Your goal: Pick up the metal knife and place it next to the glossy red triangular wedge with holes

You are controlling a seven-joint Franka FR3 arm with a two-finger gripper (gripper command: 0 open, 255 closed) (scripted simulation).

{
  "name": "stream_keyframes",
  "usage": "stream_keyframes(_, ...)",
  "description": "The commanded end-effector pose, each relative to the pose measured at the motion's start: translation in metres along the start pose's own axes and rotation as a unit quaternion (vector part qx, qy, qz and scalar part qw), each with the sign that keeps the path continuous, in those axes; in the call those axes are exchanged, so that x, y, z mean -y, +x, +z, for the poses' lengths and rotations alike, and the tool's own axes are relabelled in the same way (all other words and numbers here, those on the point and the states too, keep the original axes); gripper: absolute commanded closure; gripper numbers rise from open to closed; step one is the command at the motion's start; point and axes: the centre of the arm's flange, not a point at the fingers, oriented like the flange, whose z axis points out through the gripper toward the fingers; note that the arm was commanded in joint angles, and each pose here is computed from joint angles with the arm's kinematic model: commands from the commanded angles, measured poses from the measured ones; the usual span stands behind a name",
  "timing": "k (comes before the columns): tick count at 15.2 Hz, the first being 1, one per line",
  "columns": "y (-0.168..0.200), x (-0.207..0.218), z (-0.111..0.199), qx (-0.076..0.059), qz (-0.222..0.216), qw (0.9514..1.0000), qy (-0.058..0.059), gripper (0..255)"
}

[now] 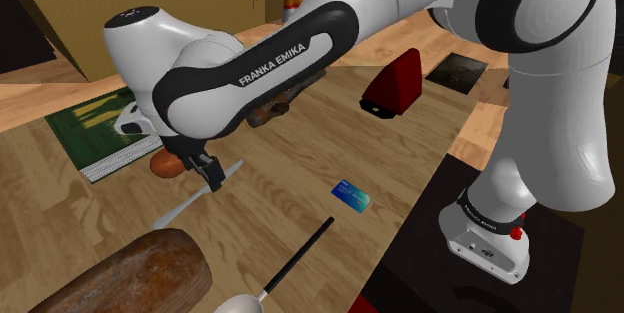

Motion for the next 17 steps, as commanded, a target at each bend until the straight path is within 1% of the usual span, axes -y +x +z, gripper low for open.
stream_keyframes(1, 0.002, -0.001, 0.011, 0.0, -0.002, 1.0, 0.0, 0)
stream_keyframes(5, 0.002, -0.001, 0.03, 0.0, -0.002, 1.0, 0.0, 0)
stream_keyframes(12, 0.002, -0.001, 0.03, 0.0, -0.002, 1.0, 0.0, 0)
stream_keyframes(13, 0.002, -0.001, 0.03, 0.0, -0.002, 1.0, 0.0, 255)
stream_keyframes(17, 0.002, -0.001, 0.03, 0.0, -0.002, 1.0, 0.0, 255)
